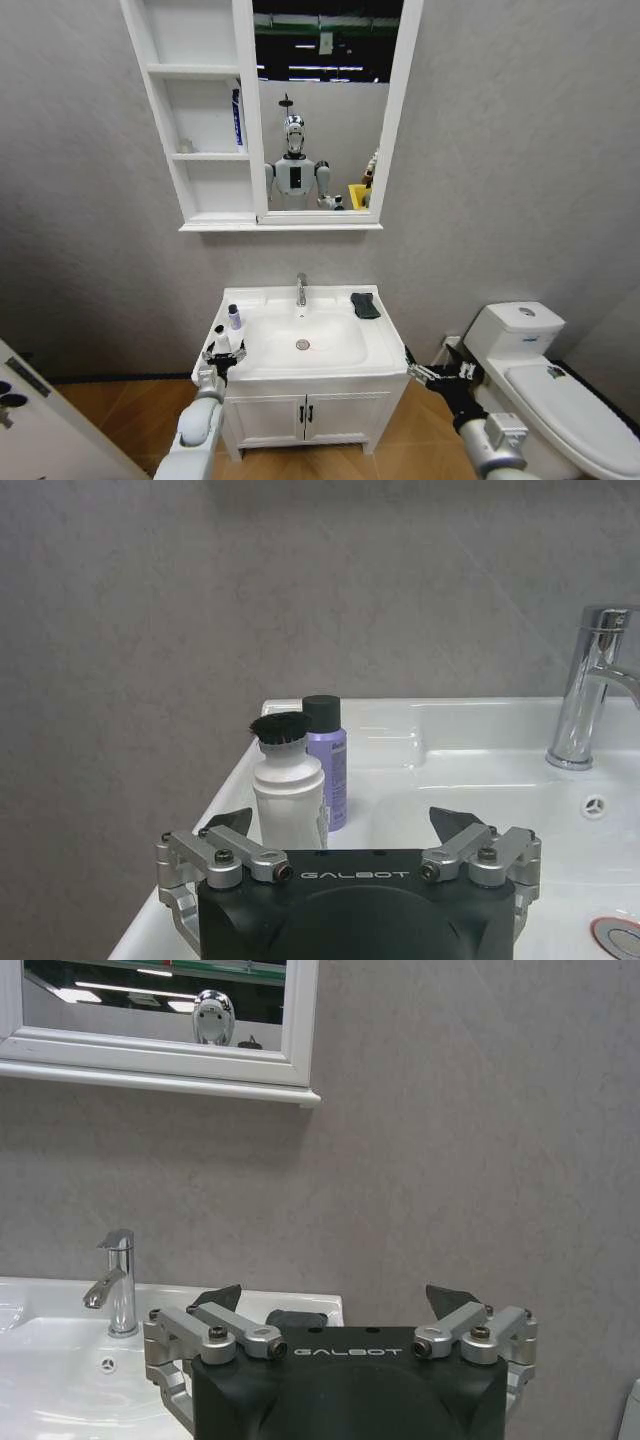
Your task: Move facial cleanser and shampoo from washbasin to cabinet, then wipe washbasin with towel.
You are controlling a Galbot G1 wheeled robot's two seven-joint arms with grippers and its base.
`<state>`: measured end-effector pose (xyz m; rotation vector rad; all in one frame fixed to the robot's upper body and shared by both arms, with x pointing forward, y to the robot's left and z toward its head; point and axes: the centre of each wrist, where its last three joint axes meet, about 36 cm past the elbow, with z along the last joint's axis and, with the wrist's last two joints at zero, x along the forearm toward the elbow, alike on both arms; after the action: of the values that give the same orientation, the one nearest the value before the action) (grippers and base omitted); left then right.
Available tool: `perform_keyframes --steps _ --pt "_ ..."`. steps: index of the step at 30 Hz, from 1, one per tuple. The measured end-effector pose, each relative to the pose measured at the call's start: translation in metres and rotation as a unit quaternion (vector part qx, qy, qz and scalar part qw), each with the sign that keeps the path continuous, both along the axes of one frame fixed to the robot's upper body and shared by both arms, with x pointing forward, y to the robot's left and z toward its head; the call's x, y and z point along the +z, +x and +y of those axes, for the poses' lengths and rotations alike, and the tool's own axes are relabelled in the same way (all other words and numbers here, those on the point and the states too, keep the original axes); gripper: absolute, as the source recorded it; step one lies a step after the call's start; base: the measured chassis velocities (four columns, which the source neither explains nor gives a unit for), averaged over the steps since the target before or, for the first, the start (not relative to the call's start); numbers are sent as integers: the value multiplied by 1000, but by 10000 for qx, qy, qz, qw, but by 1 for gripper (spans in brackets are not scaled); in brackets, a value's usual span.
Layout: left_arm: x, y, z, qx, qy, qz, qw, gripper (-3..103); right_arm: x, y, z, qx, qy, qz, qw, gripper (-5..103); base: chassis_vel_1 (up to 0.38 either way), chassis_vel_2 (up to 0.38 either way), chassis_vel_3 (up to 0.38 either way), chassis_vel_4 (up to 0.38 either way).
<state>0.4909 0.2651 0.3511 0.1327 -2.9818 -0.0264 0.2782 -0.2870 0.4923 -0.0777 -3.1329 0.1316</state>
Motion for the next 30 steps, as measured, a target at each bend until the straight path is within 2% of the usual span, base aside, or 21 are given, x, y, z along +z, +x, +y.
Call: perform_keyframes --steps 1,2,5,8,11,13,14,15,17,19,20,21,22,24,25,27,29,30 --pt "-2 6 1 69 14 5 10000 97 1 -2 1 -20 7 -24 10000 100 0 0 0 0" --pt "-3 12 3 127 21 9 9999 87 4 -5 2 -36 34 -42 10000 100 0 0 0 0" --pt "-3 13 3 146 17 11 9999 81 5 -6 3 -38 40 -61 10000 100 0 0 0 0" --pt "-3 14 3 169 -5 12 9999 65 9 -5 3 -60 62 -111 9999 100 0 0 0 0" --pt "-2 12 3 195 0 -5 9998 59 11 -3 3 -70 56 -125 9999 100 0 0 0 0" --pt "3 7 2 215 6 -67 9997 49 11 -2 3 -69 45 -136 9999 100 0 0 0 0" --pt "3 7 2 215 6 -67 9997 49 11 -2 3 -69 45 -136 9999 100 0 0 0 0" --pt "7 3 2 232 16 -87 9997 43 12 -2 3 -67 41 -136 9999 100 0 0 0 0" --pt "26 -12 0 386 124 -213 9989 35 12 -1 4 -58 36 -139 9999 100 0 0 0 0" --pt "34 -16 0 421 149 -271 9986 35 12 -1 4 -56 35 -140 9999 100 0 0 0 0" --pt "69 -28 1 483 175 -503 9974 32 11 0 4 -52 45 -130 9999 100 0 0 0 0" --pt "91 -34 3 502 199 -614 9966 32 10 1 4 -48 50 -125 9999 100 0 0 0 0" --pt "91 -34 3 502 199 -614 9966 32 10 1 4 -48 50 -125 9999 100 0 0 0 0" --pt "127 -44 7 505 225 -745 9957 32 9 1 5 -39 56 -108 9999 100 0 0 0 0" --pt "166 -53 11 435 187 -773 9959 32 8 1 6 -33 58 -94 9999 100 0 0 0 0" --pt "175 -54 11 391 170 -764 9962 32 8 1 6 -34 57 -91 9999 100 0 0 0 0" --pt "250 -58 16 86 -104 -731 9972 32 6 1 5 -46 49 -74 10000 100 0 0 0 0" --pt "250 -58 16 86 -104 -731 9972 32 6 1 5 -46 49 -74 10000 100 0 0 0 0"
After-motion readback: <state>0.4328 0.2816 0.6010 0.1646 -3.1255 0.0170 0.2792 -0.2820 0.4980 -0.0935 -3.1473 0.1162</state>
